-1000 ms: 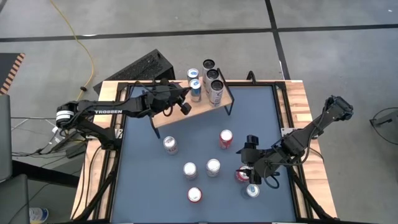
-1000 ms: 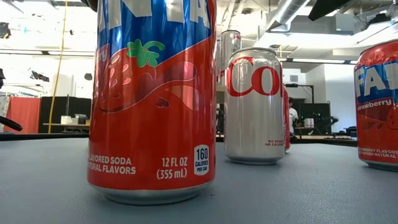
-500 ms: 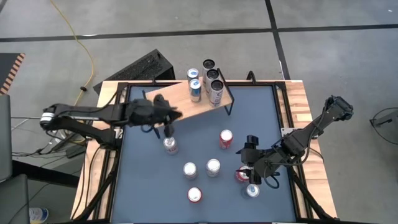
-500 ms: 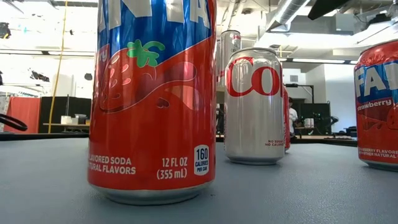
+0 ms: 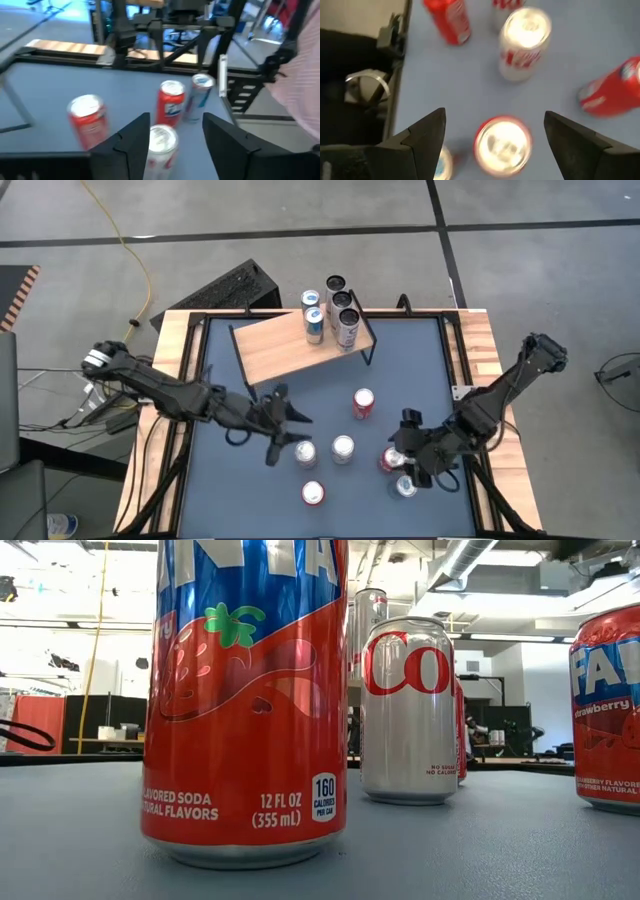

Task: Place canned beverage on shelf
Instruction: Put the blue soda can on the shelf aligned with the other blue soda cans

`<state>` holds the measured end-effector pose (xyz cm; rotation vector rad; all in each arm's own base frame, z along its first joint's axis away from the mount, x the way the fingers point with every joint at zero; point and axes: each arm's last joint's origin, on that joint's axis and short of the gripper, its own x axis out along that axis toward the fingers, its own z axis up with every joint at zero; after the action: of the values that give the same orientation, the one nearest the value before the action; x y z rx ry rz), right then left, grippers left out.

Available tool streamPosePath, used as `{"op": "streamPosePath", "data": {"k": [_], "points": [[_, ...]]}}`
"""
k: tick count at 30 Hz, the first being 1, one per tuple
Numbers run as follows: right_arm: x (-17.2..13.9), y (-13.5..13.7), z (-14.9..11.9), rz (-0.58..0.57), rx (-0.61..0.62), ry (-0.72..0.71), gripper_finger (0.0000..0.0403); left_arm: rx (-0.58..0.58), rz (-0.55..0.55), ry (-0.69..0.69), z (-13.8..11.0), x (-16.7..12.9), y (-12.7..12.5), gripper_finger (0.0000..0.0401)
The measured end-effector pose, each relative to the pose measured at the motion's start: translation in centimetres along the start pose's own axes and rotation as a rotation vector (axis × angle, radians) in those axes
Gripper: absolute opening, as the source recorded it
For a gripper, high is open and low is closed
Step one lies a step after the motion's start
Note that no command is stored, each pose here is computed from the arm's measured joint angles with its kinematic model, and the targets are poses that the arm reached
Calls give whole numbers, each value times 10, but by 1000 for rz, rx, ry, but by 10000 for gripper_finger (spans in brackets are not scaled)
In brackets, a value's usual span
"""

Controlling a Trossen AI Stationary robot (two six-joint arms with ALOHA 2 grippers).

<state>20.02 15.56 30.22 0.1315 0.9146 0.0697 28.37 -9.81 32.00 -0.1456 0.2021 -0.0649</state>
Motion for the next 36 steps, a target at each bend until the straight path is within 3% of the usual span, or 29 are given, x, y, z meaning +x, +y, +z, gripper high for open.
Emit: {"op": "streamPosePath", "data": {"k": [8,14,19,26,32,36], "points": [[-16,31,-32,77,97,86,322,13,-49,30,1,32,-24,195],[-22,45,-47,52,140,34,322,51,-80,4,11,34,-33,195],[-5,64,-65,9,119,90,322,39,-86,-4,13,34,-35,195],[17,73,-74,-61,216,122,338,37,-85,-4,13,34,-35,195],[40,87,-95,-145,208,150,344,37,-94,-2,13,34,-36,195],[38,89,-98,-138,219,152,341,37,-94,-2,13,34,-36,195]]}}
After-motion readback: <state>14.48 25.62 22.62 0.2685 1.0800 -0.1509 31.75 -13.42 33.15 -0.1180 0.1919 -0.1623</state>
